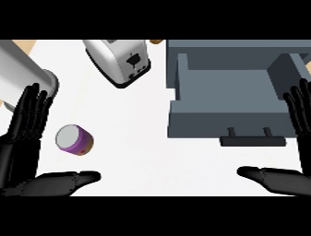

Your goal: Pick up the can, place it into the drawer and close the drawer

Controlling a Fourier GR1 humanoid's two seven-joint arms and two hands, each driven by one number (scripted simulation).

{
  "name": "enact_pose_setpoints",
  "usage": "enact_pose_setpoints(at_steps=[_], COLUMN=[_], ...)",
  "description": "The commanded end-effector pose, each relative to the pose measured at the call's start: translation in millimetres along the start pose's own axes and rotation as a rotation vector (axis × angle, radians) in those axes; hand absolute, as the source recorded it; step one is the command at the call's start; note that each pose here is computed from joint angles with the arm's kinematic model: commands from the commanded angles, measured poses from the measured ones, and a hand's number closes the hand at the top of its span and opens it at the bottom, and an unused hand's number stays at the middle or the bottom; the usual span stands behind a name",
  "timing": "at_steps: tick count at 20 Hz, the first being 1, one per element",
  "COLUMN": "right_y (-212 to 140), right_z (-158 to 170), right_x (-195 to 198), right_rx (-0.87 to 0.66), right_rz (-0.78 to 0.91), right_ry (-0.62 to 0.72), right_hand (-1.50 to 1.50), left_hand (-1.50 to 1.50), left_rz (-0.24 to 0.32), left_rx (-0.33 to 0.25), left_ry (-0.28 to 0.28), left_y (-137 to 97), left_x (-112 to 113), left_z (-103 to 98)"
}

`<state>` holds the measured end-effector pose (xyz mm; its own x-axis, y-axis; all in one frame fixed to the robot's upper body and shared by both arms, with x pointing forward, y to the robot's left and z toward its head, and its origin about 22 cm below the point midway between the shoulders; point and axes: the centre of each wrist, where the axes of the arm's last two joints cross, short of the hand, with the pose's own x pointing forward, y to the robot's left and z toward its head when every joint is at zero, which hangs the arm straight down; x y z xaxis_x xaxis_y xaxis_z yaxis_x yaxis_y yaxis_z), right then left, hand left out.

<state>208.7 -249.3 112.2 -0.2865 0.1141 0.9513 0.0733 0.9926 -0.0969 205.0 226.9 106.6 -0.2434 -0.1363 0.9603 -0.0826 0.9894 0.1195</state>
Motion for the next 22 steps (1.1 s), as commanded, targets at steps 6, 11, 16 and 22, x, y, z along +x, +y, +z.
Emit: enact_pose_setpoints(at_steps=[6,11,16,22], right_y=[-15,-16,-26,-30], right_z=[11,28,45,35], right_x=[-7,-4,6,-24], right_rx=[-0.041,-0.031,-0.035,-0.044], right_rz=[0.002,-0.005,0.009,0.019], right_ry=[0.086,0.076,0.076,0.083], right_hand=[-1.50,-1.50,-1.50,-1.50], left_hand=[-1.50,-1.50,-1.50,-1.50], left_rz=[-0.014,0.034,0.030,0.026], left_rx=[0.039,0.084,0.095,0.115], left_ry=[0.116,0.143,0.169,0.182], left_y=[-17,19,10,23], left_x=[28,18,23,-4], left_z=[30,3,17,11])
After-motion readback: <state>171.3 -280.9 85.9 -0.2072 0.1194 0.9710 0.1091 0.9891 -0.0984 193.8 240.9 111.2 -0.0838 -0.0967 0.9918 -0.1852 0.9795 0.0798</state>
